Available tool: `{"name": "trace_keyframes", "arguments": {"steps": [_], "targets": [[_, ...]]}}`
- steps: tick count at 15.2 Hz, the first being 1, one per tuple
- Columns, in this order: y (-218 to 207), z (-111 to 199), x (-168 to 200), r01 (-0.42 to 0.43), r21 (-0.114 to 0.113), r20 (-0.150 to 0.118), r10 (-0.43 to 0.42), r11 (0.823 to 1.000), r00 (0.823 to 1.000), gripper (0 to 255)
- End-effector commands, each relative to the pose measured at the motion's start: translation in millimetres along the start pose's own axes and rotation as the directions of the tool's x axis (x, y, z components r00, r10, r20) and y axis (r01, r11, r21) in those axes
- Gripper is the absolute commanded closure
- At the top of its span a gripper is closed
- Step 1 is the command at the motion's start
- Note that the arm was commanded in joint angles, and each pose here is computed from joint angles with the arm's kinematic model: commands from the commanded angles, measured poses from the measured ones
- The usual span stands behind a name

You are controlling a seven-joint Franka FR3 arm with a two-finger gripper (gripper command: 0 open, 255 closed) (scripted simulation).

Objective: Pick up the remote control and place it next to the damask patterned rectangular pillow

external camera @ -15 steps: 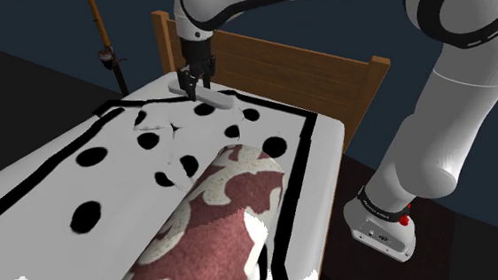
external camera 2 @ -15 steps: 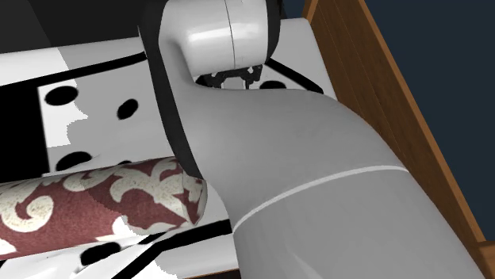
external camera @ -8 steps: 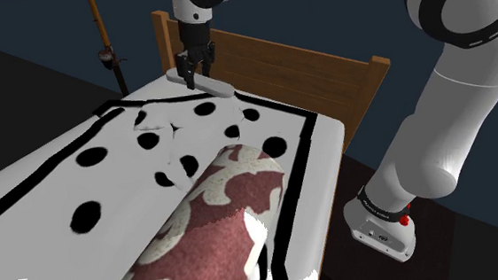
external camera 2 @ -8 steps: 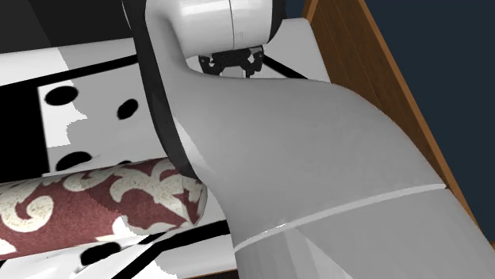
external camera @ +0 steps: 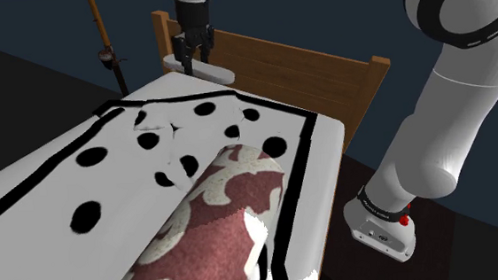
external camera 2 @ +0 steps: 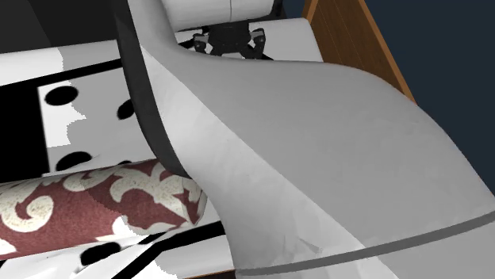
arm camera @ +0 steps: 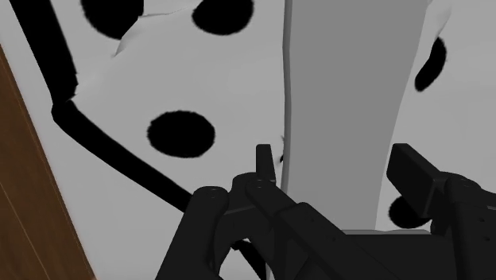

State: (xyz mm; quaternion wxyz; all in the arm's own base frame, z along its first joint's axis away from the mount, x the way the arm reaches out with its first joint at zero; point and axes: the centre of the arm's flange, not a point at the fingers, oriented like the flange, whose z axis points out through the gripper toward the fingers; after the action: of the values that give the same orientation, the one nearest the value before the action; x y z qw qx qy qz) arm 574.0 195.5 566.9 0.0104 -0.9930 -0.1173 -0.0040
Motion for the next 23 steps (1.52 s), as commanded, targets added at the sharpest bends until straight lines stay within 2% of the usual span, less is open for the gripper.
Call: {"name": "trace_keyframes", "arguments": {"steps": [1, 2, 21, 23], "targets": [[0, -12, 0, 0.000, 0.000, 0.000, 0.000, 1.000, 1.000, 255], [0, -16, 0, 0.000, 0.000, 0.000, 0.000, 1.000, 1.000, 255], [-248, -14, -38, 0.000, 0.000, 0.000, 0.000, 1.000, 1.000, 255], [-253, -8, -39, 0.000, 0.000, 0.000, 0.000, 1.000, 1.000, 255]]}}
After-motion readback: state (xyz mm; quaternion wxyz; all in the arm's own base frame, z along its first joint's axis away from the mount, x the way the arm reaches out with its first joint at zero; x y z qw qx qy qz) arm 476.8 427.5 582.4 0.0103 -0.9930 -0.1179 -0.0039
